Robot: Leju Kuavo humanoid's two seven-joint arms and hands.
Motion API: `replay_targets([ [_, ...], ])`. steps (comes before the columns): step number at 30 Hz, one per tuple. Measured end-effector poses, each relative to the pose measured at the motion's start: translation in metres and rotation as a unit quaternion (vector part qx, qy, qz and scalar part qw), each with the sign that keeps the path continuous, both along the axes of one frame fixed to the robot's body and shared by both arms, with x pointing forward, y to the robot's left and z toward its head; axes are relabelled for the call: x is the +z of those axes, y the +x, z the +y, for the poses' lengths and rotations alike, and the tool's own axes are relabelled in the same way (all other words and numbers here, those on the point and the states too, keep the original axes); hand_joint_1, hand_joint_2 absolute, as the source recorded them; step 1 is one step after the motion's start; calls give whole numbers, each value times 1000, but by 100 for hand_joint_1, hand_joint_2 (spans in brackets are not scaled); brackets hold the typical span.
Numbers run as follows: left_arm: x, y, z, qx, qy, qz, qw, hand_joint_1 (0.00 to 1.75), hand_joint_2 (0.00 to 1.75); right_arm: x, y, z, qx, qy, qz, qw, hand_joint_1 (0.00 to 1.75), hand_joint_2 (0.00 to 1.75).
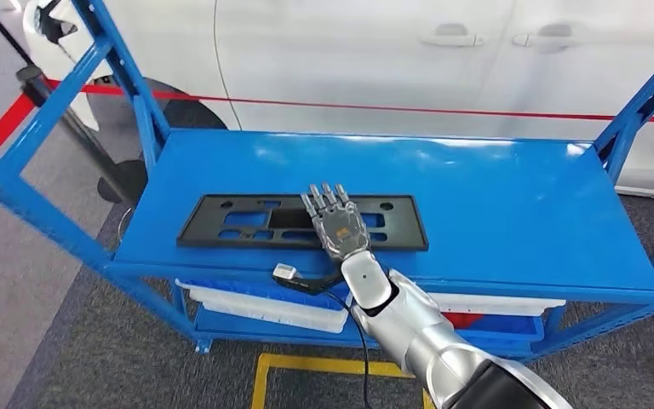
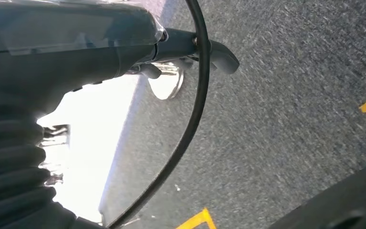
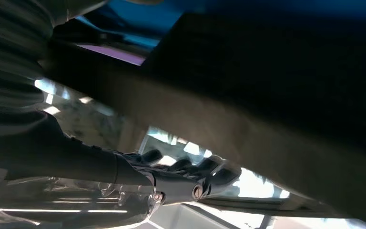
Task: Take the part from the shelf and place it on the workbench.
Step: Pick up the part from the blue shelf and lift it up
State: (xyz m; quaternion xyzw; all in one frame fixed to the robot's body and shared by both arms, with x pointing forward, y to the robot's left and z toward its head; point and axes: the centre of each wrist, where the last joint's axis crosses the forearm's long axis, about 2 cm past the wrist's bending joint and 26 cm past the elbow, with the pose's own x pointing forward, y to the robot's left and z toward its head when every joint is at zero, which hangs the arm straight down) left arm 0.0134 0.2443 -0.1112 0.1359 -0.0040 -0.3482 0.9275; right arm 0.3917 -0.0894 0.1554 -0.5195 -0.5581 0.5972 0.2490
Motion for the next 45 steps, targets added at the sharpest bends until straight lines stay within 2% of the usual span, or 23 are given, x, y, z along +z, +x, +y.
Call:
replay_targets([
  [8, 0, 1, 1, -2, -7, -12, 1000, 0, 0, -6, -4, 0, 1, 3, 8, 1000, 0, 175],
  [13, 0, 1, 2, 0, -5, -12, 1000, 0, 0, -11, -6, -1, 0, 2, 14, 1000, 26, 175],
  [15, 0, 1, 2, 0, -5, -12, 1000, 0, 0, -11, -7, -1, 0, 2, 15, 1000, 93, 175],
  [17, 0, -1, 0, 0, -6, -10, 1000, 0, 0, -12, -7, -2, -1, 1, 16, 1000, 167, 175],
  [19, 0, -2, -2, 0, -7, -9, 1000, 0, 0, -14, -7, -3, -1, 1, 20, 1000, 175, 175],
  [37, 1, 3, -4, -6, 0, -15, 1000, 0, 0, -13, -4, -10, -16, 21, 27, 999, 175, 175],
  [42, 1, 4, -3, -9, 2, -18, 1000, 0, 0, -10, 1, -16, -22, 71, 26, 997, 175, 175],
  [45, 1, 3, -3, -9, 3, -21, 1000, 0, 0, 1, 7, -20, -8, 139, 21, 990, 175, 175],
])
